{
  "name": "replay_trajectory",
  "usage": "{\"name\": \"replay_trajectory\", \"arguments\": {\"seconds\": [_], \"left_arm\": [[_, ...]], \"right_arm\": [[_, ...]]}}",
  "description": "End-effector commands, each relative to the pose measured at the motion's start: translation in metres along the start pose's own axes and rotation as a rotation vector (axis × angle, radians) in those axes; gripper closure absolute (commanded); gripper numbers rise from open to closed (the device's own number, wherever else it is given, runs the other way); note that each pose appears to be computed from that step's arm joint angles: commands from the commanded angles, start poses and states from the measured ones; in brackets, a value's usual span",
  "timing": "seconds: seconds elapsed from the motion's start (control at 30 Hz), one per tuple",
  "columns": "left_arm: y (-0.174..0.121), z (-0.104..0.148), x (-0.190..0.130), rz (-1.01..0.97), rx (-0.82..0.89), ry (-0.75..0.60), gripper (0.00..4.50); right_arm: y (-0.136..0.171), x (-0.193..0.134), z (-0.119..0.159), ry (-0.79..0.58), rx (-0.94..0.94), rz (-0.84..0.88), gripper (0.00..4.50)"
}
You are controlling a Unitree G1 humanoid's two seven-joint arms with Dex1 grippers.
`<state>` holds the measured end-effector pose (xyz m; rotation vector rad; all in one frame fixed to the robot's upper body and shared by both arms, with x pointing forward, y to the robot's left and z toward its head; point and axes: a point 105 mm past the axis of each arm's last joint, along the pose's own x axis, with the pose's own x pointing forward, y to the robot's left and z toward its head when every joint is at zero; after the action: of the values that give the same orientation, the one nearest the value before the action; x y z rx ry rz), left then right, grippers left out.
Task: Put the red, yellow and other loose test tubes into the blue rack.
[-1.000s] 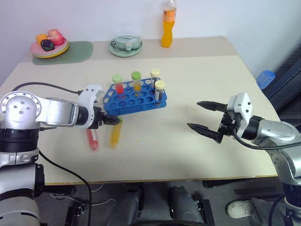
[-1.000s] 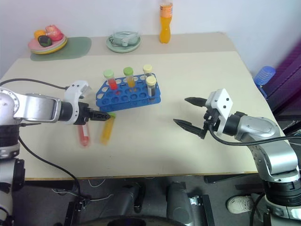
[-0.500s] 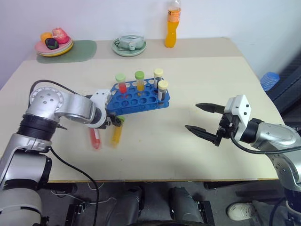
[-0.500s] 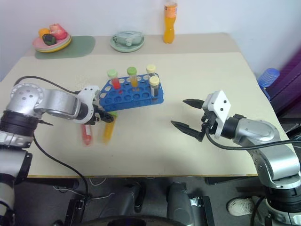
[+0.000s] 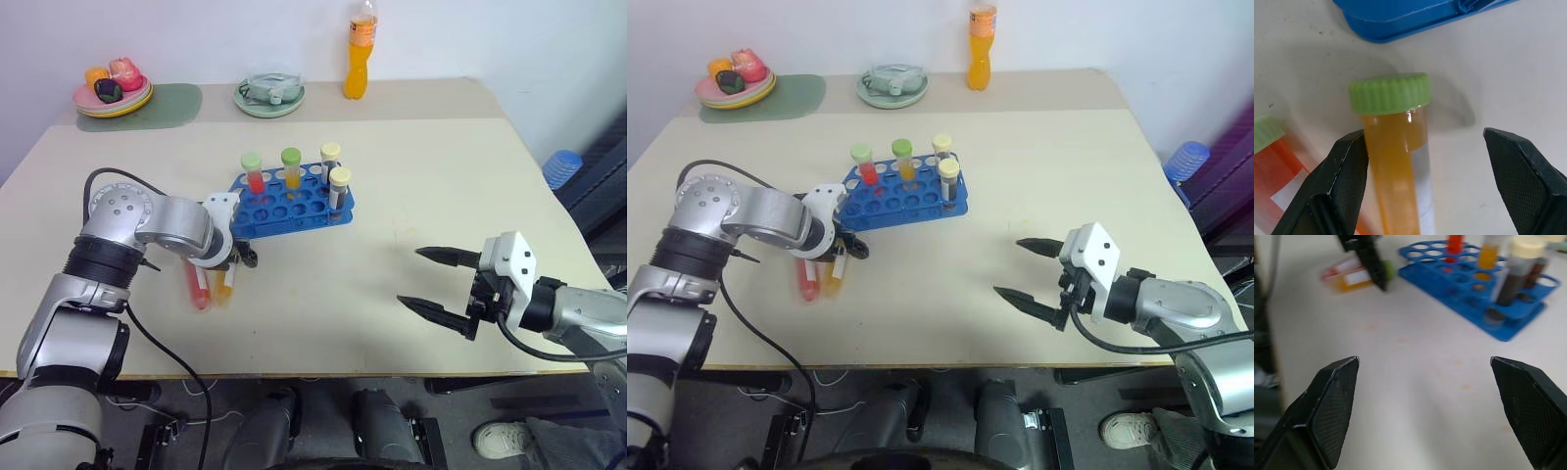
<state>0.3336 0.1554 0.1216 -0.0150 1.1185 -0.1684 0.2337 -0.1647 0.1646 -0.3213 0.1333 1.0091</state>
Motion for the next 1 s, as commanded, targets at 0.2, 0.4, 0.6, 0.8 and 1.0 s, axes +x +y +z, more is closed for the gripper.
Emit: {"name": "replay_trajectory", "arguments": {"seconds": [0.2,0.4,0.6,0.8,1.0], "left_arm": [[0.000,0.003,-0.006,-0.010,-0.017,-0.043,3.77],[0.003,0.002,-0.011,-0.029,-0.025,-0.081,3.77],[0.001,-0.003,-0.039,-0.137,0.039,-0.224,3.77],[-0.039,0.014,-0.084,-0.381,0.213,-0.560,3.77],[-0.050,0.046,-0.113,-0.378,0.424,-1.027,3.77]], "right_arm": [[0.003,-0.003,0.015,-0.054,-0.089,0.028,0.00],[-0.001,-0.001,0.009,-0.059,-0.092,0.041,0.00],[-0.008,-0.001,0.004,-0.067,-0.093,0.038,0.00],[-0.010,0.004,0.002,-0.081,-0.083,0.042,0.00],[-0.016,0.004,0.005,-0.083,-0.097,0.030,0.00]]}}
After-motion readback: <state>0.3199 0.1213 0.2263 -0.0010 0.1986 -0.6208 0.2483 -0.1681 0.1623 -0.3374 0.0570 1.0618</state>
